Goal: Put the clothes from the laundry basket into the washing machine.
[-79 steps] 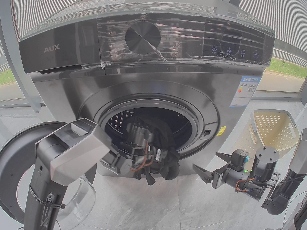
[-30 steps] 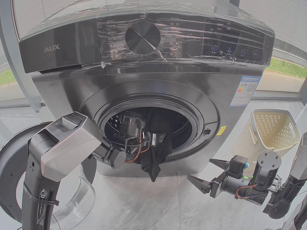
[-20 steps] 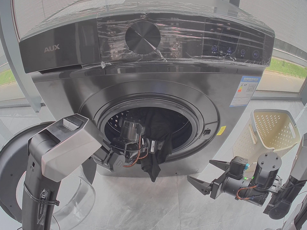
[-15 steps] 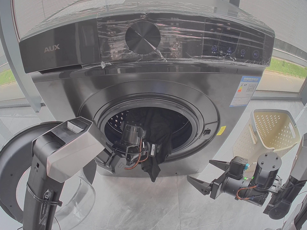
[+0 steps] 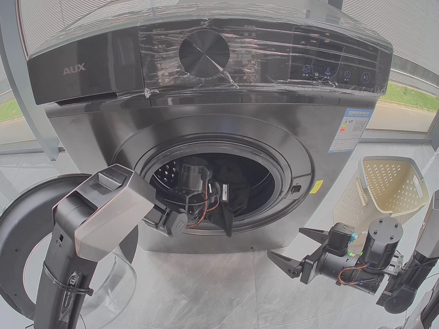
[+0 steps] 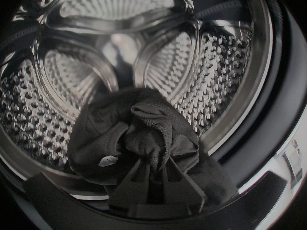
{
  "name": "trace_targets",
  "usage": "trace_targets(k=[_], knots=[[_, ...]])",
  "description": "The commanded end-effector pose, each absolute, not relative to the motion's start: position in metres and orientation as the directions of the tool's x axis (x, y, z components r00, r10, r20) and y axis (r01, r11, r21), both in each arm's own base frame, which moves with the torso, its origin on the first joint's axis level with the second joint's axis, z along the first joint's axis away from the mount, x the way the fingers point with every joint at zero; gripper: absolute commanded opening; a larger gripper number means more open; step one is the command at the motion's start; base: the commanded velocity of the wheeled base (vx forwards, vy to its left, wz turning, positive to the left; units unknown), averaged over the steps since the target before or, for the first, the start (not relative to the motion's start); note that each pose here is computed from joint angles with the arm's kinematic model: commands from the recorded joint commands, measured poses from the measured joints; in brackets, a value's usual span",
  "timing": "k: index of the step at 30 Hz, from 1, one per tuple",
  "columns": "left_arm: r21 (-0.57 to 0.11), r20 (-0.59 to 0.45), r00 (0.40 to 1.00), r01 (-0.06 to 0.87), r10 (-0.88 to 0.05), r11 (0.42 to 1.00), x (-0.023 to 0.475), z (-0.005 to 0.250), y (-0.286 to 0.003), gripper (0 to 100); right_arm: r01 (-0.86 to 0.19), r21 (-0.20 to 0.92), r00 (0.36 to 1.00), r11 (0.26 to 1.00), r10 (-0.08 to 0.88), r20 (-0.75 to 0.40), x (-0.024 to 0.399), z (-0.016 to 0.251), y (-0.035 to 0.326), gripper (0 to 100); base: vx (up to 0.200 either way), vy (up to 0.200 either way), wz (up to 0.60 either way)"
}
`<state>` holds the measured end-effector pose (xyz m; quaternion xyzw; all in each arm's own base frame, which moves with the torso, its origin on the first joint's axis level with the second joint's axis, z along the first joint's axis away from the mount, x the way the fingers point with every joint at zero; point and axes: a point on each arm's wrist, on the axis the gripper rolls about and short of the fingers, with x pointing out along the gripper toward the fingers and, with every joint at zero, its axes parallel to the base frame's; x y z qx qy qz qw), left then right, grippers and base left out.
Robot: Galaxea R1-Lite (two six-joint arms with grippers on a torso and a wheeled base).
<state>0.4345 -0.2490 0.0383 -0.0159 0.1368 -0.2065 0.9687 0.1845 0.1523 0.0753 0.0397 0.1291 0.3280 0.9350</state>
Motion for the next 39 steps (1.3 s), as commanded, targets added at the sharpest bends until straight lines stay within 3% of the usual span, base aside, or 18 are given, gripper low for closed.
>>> trace_targets(k=[1, 5, 6, 18, 25, 33, 34, 39], knots=[[-0.113, -0.124, 0.921, 0.356, -0.369, 0.928, 0.456, 0.057, -0.253, 0, -0.602, 0.159, 0.754, 0.783, 0.622, -0.212, 0.185, 0.076, 0.152, 100, 0.000, 0.000, 0.00], [-0.115, -0.108, 0.926, 0.349, -0.361, 0.930, 0.461, 0.054, -0.251, 0, -0.600, 0.159, 0.754, 0.784, 0.621, -0.213, 0.185, 0.076, 0.152, 100, 0.000, 0.000, 0.00], [-0.115, -0.112, 0.925, 0.350, -0.363, 0.930, 0.460, 0.053, -0.251, 100, -0.601, 0.159, 0.755, 0.784, 0.621, -0.212, 0.185, 0.076, 0.152, 100, 0.000, 0.000, 0.00], [-0.103, -0.242, 0.873, 0.411, -0.423, 0.906, 0.425, 0.047, -0.251, 100, -0.601, 0.159, 0.755, 0.783, 0.621, -0.210, 0.186, 0.076, 0.152, 100, 0.000, 0.000, 0.00], [-0.102, -0.303, 0.835, 0.450, -0.459, 0.887, 0.415, 0.027, -0.255, 100, -0.599, 0.159, 0.755, 0.785, 0.620, -0.212, 0.186, 0.076, 0.152, 100, 0.000, 0.000, 0.00], [-0.070, -0.355, 0.833, 0.429, -0.425, 0.900, 0.427, -0.007, -0.251, 100, -0.602, 0.159, 0.754, 0.782, 0.623, -0.209, 0.186, 0.076, 0.153, 100, 0.000, 0.000, 0.00], [-0.067, -0.354, 0.836, 0.425, -0.420, 0.903, 0.429, -0.008, -0.249, 0, -0.602, 0.159, 0.754, 0.782, 0.623, -0.209, 0.186, 0.076, 0.153, 100, 0.000, 0.000, 0.00], [-0.072, -0.312, 0.851, 0.423, -0.423, 0.903, 0.438, 0.001, -0.251, 0, -0.603, 0.159, 0.753, 0.782, 0.624, -0.210, 0.186, 0.076, 0.153, 100, 0.000, 0.000, 0.00]])
